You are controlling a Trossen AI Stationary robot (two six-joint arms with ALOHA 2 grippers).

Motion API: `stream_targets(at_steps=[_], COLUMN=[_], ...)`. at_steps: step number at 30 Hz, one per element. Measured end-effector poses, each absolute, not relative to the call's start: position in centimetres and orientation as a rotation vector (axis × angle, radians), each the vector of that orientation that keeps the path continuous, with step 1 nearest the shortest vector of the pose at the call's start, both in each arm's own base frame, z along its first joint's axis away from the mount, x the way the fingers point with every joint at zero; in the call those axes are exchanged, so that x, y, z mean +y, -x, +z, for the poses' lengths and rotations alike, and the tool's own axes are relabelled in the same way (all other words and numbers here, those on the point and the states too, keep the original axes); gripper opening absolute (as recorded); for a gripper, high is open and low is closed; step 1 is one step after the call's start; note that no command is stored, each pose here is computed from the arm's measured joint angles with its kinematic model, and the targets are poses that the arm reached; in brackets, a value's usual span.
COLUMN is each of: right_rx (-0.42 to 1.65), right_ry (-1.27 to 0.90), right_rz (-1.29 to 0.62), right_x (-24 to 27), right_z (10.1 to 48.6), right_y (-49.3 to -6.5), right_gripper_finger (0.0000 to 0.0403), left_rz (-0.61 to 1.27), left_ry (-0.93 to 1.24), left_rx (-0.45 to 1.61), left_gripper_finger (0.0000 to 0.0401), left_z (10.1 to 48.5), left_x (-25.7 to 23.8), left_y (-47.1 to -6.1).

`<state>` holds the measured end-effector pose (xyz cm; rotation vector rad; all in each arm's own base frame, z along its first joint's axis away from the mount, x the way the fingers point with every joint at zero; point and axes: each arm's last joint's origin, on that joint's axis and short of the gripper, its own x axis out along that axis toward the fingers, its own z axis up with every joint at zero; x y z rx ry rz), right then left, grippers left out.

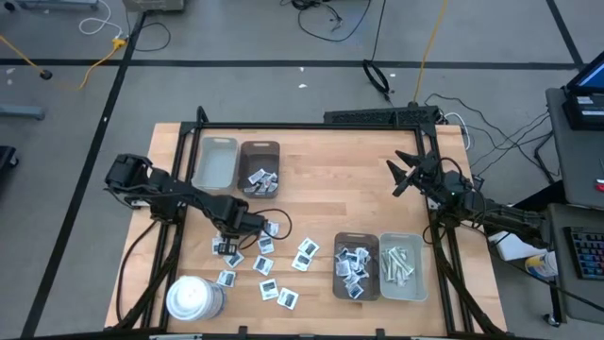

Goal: Pick & Place First Aid Supplies
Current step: Put the white ointment pack into the top black bin

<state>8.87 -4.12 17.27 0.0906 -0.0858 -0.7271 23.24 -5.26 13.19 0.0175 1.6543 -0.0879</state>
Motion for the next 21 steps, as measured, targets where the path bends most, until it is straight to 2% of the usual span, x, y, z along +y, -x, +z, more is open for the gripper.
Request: stream_targets(at_steps=[10,21], right_rx=[-0.085,-0.085], right_ry=[-0.09,-0.091], right_rz=[-0.727,-0.727], right_x=[-4.1,-4.1], right_z=[17.3,17.3], right_y=[-8.9,-8.9], right_gripper_finger=[0.022,0.022], left_rz=[-0.089,-0.017], left_ry=[0.051,0.308], left_rx=[1.644,1.538], left_gripper_finger=[0.0002,0.0001], left_z=[13.7,18.1], left_x=[-4.2,-1.7], left_y=[-23.4,-24.2])
